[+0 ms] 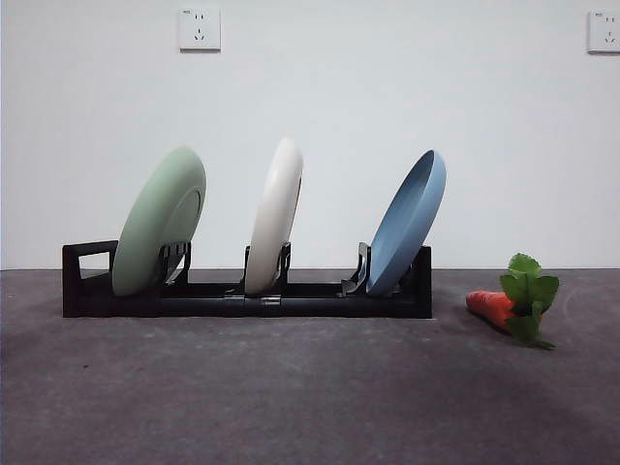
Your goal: Take the green plate from the plate rack,put the plate on the table,take the carrot from the table,put the carrot in the plate
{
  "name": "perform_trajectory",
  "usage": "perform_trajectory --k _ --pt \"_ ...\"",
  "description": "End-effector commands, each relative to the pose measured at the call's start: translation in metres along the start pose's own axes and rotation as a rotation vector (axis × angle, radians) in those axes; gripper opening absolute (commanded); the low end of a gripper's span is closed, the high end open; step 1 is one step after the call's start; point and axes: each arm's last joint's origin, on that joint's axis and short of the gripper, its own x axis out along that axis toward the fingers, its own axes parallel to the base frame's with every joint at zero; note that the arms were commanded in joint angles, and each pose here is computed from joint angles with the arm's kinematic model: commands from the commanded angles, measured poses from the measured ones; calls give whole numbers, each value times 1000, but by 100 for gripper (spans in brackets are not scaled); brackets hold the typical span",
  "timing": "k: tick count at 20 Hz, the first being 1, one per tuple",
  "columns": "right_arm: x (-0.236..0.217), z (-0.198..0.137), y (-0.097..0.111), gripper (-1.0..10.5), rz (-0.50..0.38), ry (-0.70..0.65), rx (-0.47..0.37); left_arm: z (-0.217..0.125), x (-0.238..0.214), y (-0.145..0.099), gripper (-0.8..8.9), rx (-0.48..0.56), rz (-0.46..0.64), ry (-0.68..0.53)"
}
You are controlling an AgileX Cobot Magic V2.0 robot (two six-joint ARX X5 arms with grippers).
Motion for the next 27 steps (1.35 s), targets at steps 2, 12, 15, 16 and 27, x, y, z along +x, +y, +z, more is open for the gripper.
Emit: perform_trajectory --k 2,12,15,16,27 --pt "-2 29 11 -12 46 83 -56 20 1 -8 -8 26 -65 51" --pt "-7 85 32 -11 94 420 -201 56 4 -24 -8 91 -257 298" --pt "-9 90 34 -11 92 509 -222 62 2 -27 -8 117 -270 361" --pt "-10 90 34 -11 91 533 -226 63 1 -27 -8 125 -269 377" --pt "-11 86 33 680 84 620 -219 69 -3 -30 594 120 -251 441"
